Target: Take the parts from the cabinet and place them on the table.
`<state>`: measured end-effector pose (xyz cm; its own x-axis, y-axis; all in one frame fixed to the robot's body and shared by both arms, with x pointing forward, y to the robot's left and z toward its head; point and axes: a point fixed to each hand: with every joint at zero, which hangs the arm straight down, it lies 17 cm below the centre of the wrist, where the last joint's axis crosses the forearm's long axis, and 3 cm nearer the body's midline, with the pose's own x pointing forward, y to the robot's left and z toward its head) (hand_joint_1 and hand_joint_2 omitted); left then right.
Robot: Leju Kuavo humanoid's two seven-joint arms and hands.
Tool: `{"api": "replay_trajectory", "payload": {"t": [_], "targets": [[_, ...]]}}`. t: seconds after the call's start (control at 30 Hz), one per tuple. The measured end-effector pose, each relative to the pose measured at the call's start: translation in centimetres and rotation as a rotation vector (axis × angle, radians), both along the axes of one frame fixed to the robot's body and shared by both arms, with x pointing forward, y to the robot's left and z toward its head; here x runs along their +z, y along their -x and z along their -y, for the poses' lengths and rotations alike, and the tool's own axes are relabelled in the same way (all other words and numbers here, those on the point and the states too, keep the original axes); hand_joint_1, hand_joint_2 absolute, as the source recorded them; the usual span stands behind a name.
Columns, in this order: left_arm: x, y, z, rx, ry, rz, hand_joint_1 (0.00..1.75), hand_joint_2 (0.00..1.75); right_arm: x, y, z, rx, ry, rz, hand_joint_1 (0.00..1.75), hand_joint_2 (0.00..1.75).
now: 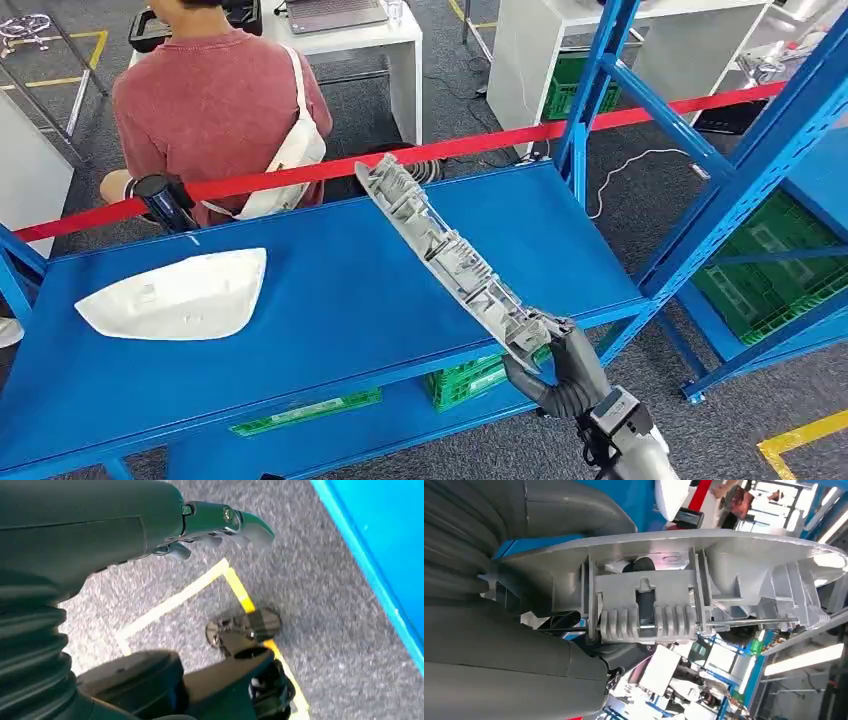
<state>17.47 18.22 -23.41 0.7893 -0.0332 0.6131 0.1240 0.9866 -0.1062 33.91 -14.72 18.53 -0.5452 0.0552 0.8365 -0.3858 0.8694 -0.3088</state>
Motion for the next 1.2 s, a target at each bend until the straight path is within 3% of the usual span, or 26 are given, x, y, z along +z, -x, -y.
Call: {"api": "replay_trajectory", "payload": {"t": [0.2,0.37,0.47,0.63,1.2], "targets": [[0.6,-0.6,0.2,0.095,0.091,0.007,0.00,1.75,0.1,0.0,-0.5,0.025,-0.039,-0.013,1.75,1.75],[0.7,-0.6,0.4,0.114,0.130,-0.013,0.00,1.75,1.3,1.5,-0.7,0.175,-0.257,-0.099,1.75,1.75],[0.6,-0.4,0.5,0.118,0.140,-0.029,0.00,1.75,1.8,1.8,-0.6,0.208,-0.320,-0.114,1.75,1.75],[0.2,0.6,0.9,0.099,0.163,-0.087,0.00,1.75,2.0,1.8,-0.3,0.216,-0.345,-0.118,1.75,1.75],[-0.1,0.7,0.8,0.061,0.132,-0.111,0.00,1.75,3.0,0.9,-2.0,0.226,-0.341,-0.109,1.75,1.75]]}}
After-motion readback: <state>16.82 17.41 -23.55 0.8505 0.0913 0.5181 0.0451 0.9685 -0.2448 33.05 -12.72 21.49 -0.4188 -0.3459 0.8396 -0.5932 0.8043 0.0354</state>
